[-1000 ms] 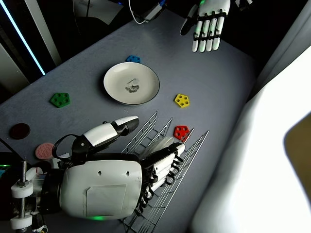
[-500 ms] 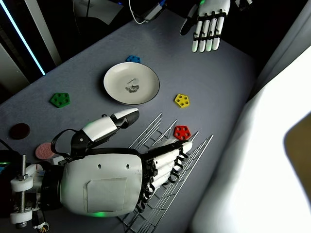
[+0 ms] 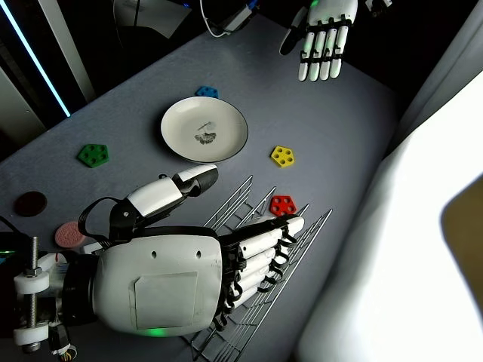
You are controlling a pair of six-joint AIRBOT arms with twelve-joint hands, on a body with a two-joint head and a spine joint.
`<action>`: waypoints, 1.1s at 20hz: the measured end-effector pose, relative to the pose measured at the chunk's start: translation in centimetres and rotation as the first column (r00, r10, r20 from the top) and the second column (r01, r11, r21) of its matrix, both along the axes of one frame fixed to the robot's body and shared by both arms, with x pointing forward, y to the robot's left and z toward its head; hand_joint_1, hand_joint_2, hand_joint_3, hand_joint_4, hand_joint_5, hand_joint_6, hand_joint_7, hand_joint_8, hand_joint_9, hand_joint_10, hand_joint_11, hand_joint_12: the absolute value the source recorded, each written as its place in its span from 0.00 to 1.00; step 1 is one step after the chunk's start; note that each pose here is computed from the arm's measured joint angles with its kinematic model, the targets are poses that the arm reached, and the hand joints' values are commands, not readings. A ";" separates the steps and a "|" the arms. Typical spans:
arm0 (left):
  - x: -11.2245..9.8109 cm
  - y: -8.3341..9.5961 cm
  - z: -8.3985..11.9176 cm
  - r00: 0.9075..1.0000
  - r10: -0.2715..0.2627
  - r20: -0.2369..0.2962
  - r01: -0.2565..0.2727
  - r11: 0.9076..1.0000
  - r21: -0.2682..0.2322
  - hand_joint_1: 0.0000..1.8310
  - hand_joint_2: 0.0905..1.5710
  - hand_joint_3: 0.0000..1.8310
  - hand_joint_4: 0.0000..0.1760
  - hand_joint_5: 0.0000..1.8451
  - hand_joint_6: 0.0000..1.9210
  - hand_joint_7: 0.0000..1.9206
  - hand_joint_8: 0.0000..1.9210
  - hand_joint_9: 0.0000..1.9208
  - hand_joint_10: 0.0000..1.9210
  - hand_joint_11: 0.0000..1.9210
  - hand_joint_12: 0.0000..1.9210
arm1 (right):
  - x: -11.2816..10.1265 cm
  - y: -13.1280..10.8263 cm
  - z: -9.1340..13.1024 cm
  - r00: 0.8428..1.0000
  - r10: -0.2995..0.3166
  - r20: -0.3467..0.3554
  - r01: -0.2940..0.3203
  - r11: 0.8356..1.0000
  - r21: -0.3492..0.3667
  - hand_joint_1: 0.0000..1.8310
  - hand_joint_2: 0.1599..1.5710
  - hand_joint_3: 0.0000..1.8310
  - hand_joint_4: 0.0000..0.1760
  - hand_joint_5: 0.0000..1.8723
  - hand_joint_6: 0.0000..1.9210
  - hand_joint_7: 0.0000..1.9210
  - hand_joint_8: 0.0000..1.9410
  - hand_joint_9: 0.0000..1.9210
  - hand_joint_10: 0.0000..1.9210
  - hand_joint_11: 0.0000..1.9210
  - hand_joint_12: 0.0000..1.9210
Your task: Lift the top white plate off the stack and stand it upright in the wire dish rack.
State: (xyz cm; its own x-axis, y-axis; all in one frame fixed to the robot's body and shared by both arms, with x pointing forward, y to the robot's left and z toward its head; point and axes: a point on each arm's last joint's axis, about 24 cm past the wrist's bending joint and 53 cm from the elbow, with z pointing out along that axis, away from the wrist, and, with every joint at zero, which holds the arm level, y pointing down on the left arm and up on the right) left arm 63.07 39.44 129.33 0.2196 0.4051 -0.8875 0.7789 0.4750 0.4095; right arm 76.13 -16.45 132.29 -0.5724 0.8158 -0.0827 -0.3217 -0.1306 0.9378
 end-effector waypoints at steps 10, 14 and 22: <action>0.0 0.0 0.0 1.000 -0.001 -0.001 0.001 1.000 -0.001 0.01 0.61 0.00 0.00 0.04 0.00 0.05 0.01 0.06 0.01 0.07 0.01 | -0.2 -0.1 0.6 0.999 -0.009 0.045 0.010 1.000 -0.017 0.40 0.53 0.00 0.18 0.18 0.00 0.22 0.00 0.22 0.00 0.25 0.00; -0.1 0.0 0.1 1.000 -0.001 -0.012 0.001 1.000 -0.010 0.03 0.61 0.00 0.00 0.04 0.00 0.05 0.00 0.05 0.00 0.06 0.00 | -0.6 -0.1 1.2 0.996 -0.007 0.084 0.009 1.000 -0.024 0.40 0.54 0.00 0.23 0.18 0.00 0.22 0.00 0.22 0.00 0.24 0.00; -0.2 0.1 0.5 0.999 0.005 -0.043 -0.007 0.999 -0.044 0.01 0.61 0.00 0.00 0.03 0.00 0.04 0.00 0.04 0.00 0.06 0.00 | -2.8 0.4 3.9 0.966 0.011 0.260 0.008 0.997 -0.071 0.41 0.52 0.00 0.21 0.17 0.00 0.20 0.00 0.19 0.00 0.24 0.00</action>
State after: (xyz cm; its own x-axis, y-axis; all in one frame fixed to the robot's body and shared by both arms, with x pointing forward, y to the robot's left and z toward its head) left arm 62.86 39.55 129.84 0.1789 0.3661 -0.9132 0.7922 0.4969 0.3544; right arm 73.37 -16.09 136.17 -0.5247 0.8015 -0.2867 -0.5557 -0.0673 0.8287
